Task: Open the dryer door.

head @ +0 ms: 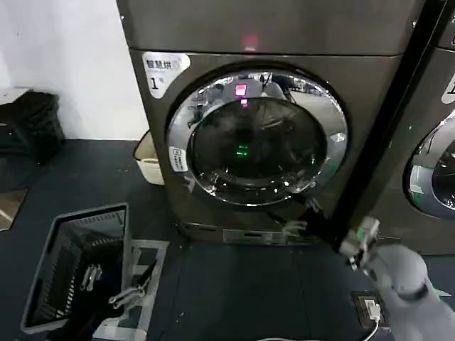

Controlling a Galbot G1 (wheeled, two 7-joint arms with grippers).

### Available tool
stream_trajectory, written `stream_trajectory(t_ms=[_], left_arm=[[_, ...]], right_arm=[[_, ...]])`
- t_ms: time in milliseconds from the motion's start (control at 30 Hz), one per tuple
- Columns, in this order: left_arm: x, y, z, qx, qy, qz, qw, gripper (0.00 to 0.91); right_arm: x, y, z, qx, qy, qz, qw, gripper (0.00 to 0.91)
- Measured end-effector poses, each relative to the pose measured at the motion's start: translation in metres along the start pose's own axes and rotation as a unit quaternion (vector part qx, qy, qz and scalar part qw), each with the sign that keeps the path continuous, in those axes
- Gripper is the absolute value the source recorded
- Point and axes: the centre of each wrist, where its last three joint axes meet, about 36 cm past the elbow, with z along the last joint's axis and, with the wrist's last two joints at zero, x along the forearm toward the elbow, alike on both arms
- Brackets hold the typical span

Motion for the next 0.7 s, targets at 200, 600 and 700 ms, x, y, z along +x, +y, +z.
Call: stream_trajectory(t_ms=[200,600,700], left_arm=[[0.003,-0.003,-0.002,-0.001,0.001,-0.004,1.000,0.907],[0.010,-0.010,-0.002,-0.001,0.006,-0.012,1.000,0.907],[0.012,-0.012,0.001,-0.007,0.013,-0.010,1.000,0.907]], right_arm=[[-0.036,-0.004,0.002,-0.003,-0.003,-0.028,1.000,0.907],[-0.098,-0.016,-0.014,0.020,-0.005,-0.070,0.997,0.907],[-0.111,-0.017,-0.020,0.023,-0.009,-0.077,0.997,0.907]])
